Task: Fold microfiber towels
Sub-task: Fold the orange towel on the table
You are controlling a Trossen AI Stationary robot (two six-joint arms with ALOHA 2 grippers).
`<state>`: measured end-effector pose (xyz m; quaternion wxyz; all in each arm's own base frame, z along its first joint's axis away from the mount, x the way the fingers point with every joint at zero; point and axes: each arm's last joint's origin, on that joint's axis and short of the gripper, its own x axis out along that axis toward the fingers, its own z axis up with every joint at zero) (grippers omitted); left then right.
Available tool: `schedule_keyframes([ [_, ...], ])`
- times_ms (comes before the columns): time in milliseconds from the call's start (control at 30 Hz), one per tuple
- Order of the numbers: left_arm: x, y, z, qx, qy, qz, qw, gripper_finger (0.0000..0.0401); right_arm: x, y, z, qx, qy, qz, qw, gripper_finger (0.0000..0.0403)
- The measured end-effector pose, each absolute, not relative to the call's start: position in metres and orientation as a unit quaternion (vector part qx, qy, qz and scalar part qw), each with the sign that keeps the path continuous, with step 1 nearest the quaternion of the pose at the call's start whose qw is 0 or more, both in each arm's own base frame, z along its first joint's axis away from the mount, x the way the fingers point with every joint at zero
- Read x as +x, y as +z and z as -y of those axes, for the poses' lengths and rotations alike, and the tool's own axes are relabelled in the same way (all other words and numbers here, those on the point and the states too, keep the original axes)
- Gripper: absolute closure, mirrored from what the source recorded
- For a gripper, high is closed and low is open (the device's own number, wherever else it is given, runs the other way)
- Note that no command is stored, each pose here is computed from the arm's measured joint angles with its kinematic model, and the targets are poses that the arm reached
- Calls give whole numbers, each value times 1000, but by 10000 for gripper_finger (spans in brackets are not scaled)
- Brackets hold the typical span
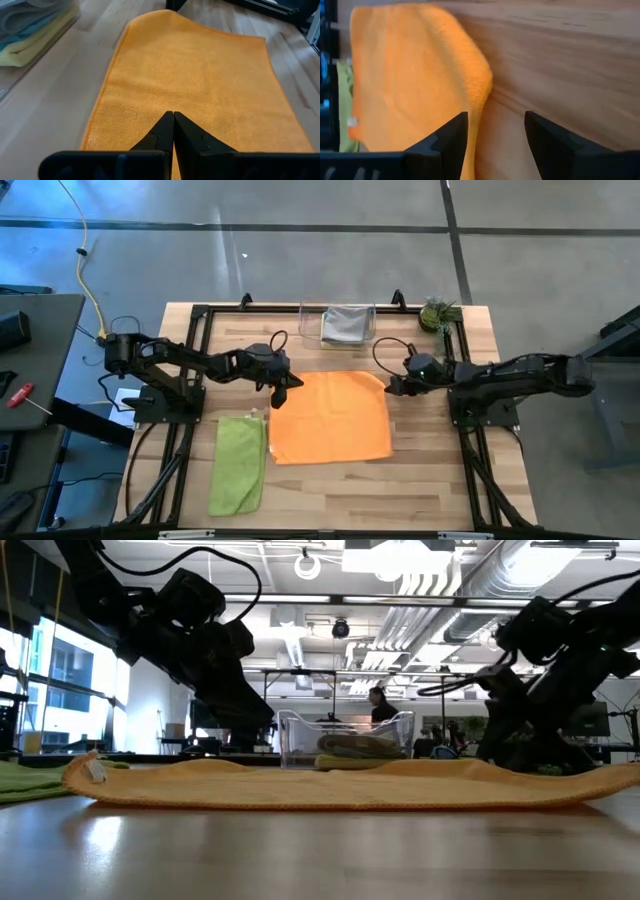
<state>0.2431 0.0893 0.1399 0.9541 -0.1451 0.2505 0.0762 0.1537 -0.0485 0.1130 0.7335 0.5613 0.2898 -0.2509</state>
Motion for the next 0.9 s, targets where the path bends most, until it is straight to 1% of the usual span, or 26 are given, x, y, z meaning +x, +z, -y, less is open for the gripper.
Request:
schedule_keyframes([
  [100,243,140,-89,-145,76,-250,954,401,154,110,44,569,-269,-269,729,214],
  [233,243,140,-89,-145,77,-250,954,401,159,115,45,559,-273,-226,750,215],
  [333,243,140,-89,-145,76,-250,954,401,160,117,46,568,-280,-207,745,219],
  [500,243,140,-89,-146,77,-250,954,401,161,110,46,586,-299,-217,721,237],
  [700,243,140,-89,-146,77,-250,954,401,171,106,49,602,-285,-211,715,247],
  [800,243,140,-89,-146,77,-250,954,401,181,105,51,594,-280,-225,720,247],
  [900,243,140,-89,-146,77,-250,954,401,191,107,54,573,-274,-233,736,250],
])
